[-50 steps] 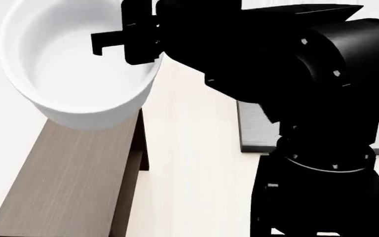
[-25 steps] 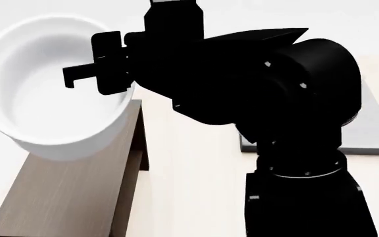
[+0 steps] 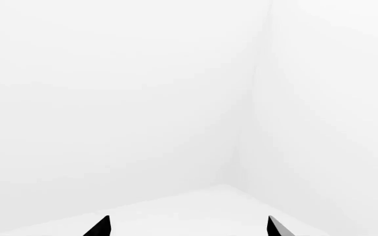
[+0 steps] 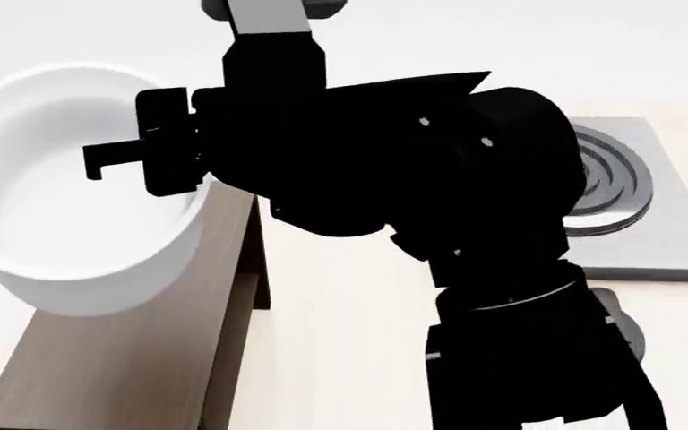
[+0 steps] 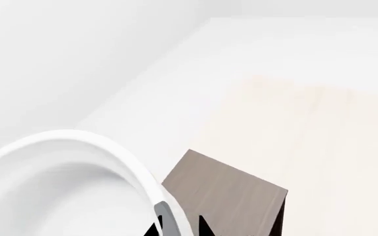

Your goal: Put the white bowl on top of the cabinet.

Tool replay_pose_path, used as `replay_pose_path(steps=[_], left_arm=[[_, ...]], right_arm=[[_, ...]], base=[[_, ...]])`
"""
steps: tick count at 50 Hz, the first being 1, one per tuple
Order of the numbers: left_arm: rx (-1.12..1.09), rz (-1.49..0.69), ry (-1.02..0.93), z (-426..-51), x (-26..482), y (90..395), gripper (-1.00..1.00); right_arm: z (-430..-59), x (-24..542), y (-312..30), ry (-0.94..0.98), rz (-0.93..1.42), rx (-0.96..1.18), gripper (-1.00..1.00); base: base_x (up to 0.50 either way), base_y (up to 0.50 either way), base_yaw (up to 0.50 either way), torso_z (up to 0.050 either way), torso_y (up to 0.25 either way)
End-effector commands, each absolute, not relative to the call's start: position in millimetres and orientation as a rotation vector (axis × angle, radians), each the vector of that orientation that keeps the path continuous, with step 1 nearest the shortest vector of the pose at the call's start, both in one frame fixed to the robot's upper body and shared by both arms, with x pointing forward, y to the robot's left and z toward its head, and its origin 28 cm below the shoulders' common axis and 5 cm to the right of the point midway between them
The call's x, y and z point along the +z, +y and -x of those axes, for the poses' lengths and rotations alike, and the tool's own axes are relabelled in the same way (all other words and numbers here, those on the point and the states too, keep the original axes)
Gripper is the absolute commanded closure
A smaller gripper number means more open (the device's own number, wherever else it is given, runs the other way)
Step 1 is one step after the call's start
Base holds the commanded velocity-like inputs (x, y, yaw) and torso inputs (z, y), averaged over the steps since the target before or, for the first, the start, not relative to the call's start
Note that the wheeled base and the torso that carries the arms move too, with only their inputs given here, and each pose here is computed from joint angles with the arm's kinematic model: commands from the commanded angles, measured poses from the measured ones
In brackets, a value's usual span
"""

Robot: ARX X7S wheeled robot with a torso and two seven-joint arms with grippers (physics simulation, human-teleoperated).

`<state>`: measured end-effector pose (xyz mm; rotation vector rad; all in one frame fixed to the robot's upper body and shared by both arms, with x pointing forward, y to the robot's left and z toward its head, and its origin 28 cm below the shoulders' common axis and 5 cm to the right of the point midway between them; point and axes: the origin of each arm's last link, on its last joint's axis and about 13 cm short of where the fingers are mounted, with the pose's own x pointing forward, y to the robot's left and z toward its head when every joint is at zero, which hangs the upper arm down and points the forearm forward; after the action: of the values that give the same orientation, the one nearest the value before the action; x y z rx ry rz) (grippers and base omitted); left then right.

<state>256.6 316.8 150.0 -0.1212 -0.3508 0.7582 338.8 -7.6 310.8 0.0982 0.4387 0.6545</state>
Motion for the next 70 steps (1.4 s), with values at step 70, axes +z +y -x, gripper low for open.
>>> replay_pose_path(steps=[70], left_arm=[[0.76, 0.117, -0.347, -257, 149, 317, -1.0]], right_arm=[[-366, 257, 3, 0.498, -0.085, 0.622, 1.0]], base=[[0.0, 0.0, 0.0, 0.0, 0.0]])
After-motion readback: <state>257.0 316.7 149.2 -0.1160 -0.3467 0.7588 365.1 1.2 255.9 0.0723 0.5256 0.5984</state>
